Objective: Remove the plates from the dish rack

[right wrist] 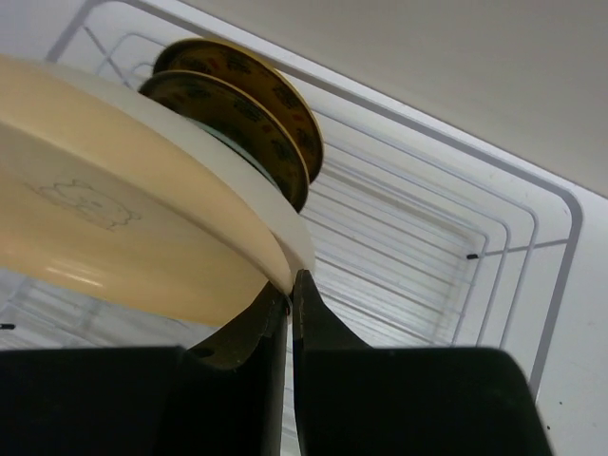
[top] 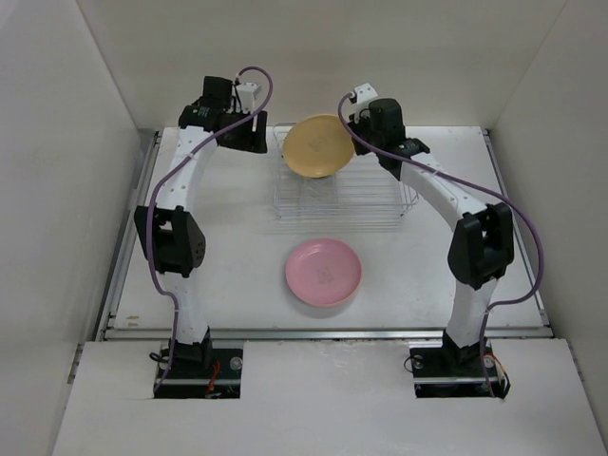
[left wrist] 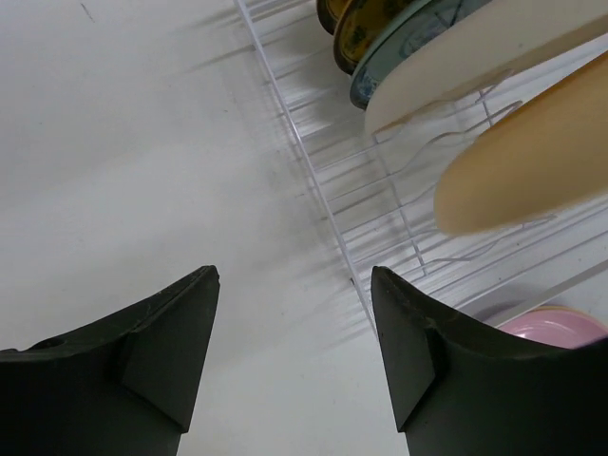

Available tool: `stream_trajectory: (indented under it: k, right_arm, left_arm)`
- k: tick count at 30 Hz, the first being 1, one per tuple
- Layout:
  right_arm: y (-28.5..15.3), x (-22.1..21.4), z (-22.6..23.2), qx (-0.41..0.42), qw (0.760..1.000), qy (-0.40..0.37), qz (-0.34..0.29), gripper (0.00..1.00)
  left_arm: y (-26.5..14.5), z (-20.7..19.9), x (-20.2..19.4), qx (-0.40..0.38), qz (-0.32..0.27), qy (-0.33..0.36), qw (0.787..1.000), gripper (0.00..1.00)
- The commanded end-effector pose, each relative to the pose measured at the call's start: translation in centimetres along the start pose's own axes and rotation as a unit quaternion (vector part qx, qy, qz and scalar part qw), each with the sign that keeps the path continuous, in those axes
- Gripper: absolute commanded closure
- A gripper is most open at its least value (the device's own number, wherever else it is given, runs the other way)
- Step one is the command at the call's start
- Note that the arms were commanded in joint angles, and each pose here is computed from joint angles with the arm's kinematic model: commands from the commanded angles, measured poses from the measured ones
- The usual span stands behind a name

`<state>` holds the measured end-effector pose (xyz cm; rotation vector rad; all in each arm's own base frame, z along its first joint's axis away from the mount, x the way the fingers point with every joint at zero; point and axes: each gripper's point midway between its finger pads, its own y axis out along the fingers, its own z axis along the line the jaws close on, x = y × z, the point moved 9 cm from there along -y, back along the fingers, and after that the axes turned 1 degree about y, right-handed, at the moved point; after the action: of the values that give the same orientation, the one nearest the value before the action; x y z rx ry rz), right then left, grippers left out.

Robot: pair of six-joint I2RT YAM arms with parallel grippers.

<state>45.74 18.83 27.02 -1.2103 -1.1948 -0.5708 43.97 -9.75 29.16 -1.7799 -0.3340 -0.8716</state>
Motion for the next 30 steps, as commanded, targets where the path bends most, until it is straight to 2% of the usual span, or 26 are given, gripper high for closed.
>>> stream_trajectory:
  k: [1, 8, 16, 19, 20, 22, 23, 24, 26, 29, 30]
  right_arm:
    - [-3.8, 6.2, 0.5, 0.009, 0.993, 0.023, -0.115, 1.0]
    - [-3.1, 5.4, 0.9, 0.009, 0.995, 0.022, -0.1, 1.0]
    - [-4.9, 6.4, 0.9, 0.021, 0.994, 0.021, -0.103, 1.0]
    - [-6.7, 5.9, 1.7, 0.081, 0.995, 0.0, -0.063, 1.0]
    - [-7.6, 4.9, 2.5, 0.126, 0.992, 0.0, -0.027, 1.0]
    - [-9.0, 3.8, 3.1, 0.165, 0.986, 0.003, 0.008, 1.0]
    - [-9.5, 3.0, 3.6, 0.198, 0.98, 0.006, 0.027, 1.0]
    - [-10.0, 0.8, 4.3, 0.216, 0.974, 0.011, 0.072, 1.0]
    - [-11.0, -1.1, 4.7, 0.238, 0.965, 0.014, 0.11, 1.0]
    - [-12.9, -5.7, 6.4, 0.275, 0.935, 0.023, 0.224, 1.0]
    - [-12.9, -5.8, 6.4, 0.275, 0.935, 0.023, 0.224, 1.0]
  left_arm:
    - [-1.2, -1.4, 0.4, -0.011, -0.017, 0.0, 1.0, 0.38]
    - [1.7, -0.5, -1.2, 0.011, 0.041, 0.004, 0.999, 0.43]
    - [2.5, 0.1, -1.8, 0.025, 0.057, 0.01, 0.998, 0.44]
    - [2.9, 0.1, -2.2, 0.024, 0.067, 0.008, 0.997, 0.44]
    - [3.0, 0.2, -2.4, 0.024, 0.071, 0.007, 0.997, 0.44]
    - [3.1, 0.2, -2.3, 0.024, 0.067, 0.008, 0.997, 0.44]
    - [3.1, 0.2, -2.3, 0.024, 0.067, 0.008, 0.997, 0.44]
    - [3.2, 0.2, -2.1, 0.024, 0.061, 0.01, 0.998, 0.45]
    - [3.3, 0.2, -1.9, 0.025, 0.054, 0.011, 0.998, 0.45]
    - [2.5, 0.1, -0.6, 0.026, 0.032, 0.021, 0.999, 0.45]
    - [2.5, 0.1, -0.6, 0.026, 0.032, 0.021, 0.999, 0.45]
